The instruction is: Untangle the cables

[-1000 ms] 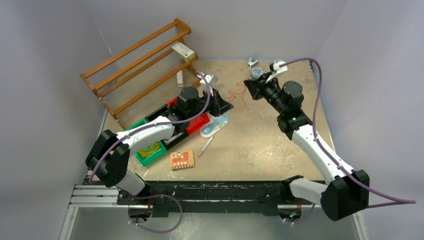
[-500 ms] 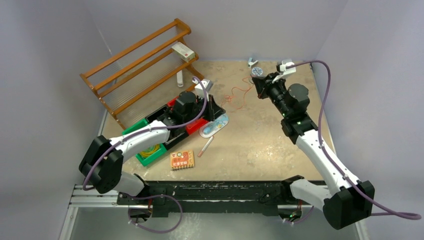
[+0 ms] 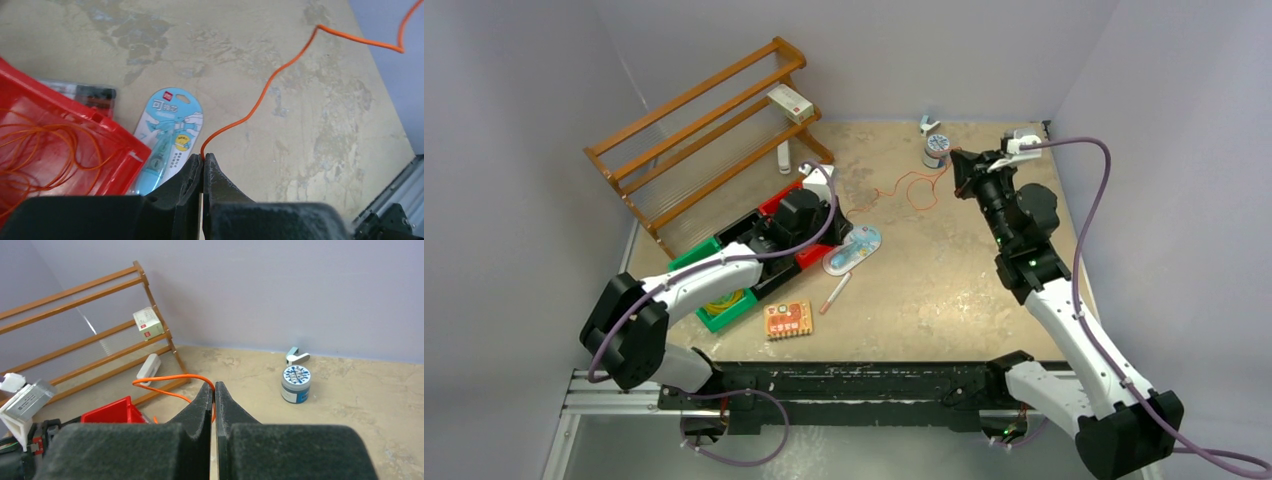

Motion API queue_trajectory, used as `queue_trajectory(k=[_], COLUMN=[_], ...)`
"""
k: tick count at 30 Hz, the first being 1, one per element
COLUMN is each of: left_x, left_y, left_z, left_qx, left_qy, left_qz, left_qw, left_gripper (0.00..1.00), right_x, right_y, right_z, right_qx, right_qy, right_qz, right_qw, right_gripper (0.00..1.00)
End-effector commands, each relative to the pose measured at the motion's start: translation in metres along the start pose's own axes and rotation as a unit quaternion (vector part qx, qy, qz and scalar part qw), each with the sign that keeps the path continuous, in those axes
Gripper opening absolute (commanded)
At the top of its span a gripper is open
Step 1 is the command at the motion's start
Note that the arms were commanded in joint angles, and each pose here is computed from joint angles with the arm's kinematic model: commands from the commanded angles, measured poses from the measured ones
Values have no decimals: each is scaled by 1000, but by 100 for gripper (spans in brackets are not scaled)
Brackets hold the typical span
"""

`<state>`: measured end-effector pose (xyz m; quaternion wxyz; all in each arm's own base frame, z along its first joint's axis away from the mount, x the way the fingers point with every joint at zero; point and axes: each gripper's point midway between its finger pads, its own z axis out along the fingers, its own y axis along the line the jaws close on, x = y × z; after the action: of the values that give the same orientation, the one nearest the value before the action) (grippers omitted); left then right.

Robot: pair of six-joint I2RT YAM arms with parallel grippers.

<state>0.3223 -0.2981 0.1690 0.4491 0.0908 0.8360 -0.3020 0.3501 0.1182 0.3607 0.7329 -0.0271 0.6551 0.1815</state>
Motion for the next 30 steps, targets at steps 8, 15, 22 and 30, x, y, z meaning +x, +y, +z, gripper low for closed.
queue_trajectory(k=[8, 15, 22, 30], left_x=[-24, -31, -28, -19], left_y=[73, 89, 119, 132], left_z=[-32, -69, -85, -61], left_qx=[-140, -189, -226, -244], left_qy=[-45, -59, -70, -38], left_qz=[-60, -51, -69, -59], left_qw=[987, 979, 969, 967], left_gripper=[0, 0, 0, 0], right_x=[-27, 14, 49, 97], right_y=[28, 106, 165, 197], right_z=[-5, 15, 44, 80], right_qx=[-80, -228, -280, -319], right_qy=[-45, 17, 53, 90], right_qz=[-35, -43, -13, 12], right_qw=[995, 973, 958, 943], right_gripper=[0, 0, 0, 0])
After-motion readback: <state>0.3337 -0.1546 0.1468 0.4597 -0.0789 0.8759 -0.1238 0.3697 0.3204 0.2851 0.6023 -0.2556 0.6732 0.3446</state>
